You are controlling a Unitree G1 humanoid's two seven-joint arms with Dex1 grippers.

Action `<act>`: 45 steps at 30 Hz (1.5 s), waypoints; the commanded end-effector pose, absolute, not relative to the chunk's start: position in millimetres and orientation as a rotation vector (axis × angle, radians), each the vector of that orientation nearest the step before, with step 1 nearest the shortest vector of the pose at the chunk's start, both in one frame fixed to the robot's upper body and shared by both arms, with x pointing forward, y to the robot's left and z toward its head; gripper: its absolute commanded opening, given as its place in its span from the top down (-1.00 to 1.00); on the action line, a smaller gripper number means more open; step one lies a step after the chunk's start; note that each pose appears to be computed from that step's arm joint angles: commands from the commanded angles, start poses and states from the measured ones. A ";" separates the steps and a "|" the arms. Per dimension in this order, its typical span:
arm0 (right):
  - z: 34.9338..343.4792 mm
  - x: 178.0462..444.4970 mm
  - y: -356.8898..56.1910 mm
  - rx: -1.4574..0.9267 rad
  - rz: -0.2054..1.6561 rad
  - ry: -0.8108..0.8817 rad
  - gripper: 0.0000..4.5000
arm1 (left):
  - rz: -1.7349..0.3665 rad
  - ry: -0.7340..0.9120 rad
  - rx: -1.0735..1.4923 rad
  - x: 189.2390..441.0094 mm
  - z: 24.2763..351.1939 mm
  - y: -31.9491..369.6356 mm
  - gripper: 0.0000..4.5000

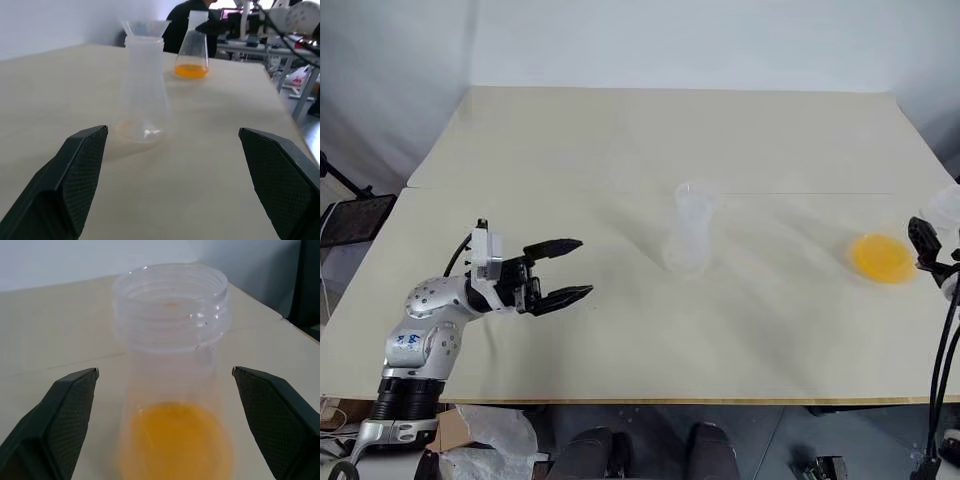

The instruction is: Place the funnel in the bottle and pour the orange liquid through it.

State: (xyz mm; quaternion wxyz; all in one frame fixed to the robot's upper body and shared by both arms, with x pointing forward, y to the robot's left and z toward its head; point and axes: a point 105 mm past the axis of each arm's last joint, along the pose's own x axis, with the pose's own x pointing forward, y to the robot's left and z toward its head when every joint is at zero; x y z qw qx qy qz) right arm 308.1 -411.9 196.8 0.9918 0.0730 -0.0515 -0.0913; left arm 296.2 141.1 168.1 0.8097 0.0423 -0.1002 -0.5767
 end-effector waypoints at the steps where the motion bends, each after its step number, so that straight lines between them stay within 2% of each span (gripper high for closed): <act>1: 220.2 313.8 -418.0 0.084 -0.178 -0.165 -1.00 | -1.267 -0.263 0.077 287.8 179.9 135.5 -0.97; 13: 225.6 333.9 -420.2 0.064 -0.166 -0.189 -1.00 | -1.273 -0.248 0.075 281.9 175.9 131.0 -0.97; 17: 227.7 337.9 -418.8 0.064 -0.161 -0.210 -0.62 | -1.264 -0.252 0.079 282.2 176.5 131.3 -1.00; 21: 227.3 340.0 -415.4 0.068 -0.145 -0.221 -0.11 | -1.260 -0.250 0.082 281.8 176.2 131.4 -1.00; 23: 230.0 340.9 -410.0 0.058 -0.122 -0.234 -0.11 | -1.258 -0.248 0.084 281.7 175.8 131.8 -1.00; 27: 251.2 346.1 -374.9 -0.006 -0.006 -0.286 -0.11 | -1.245 -0.246 0.086 282.6 175.4 133.7 -1.00; 31: 271.8 352.5 -311.6 -0.163 0.185 -0.324 -0.11 | -1.234 -0.245 0.087 284.8 175.7 134.8 -1.00; 35: 285.7 353.4 -256.8 -0.289 0.288 -0.368 -0.11 | -1.225 -0.247 0.084 286.2 175.3 134.7 -1.00; 38: 284.9 356.3 -224.5 -0.479 0.289 -0.328 -0.11 | -1.218 -0.249 0.078 286.7 174.2 133.2 -1.00; 42: 281.9 353.4 -196.1 -0.704 0.301 -0.378 -0.11 | -1.197 -0.278 0.075 288.8 176.3 130.1 -1.00; 45: 281.2 353.2 -184.5 -0.773 0.285 -0.412 -0.11 | -1.192 -0.294 0.071 290.1 178.8 126.7 -1.00</act>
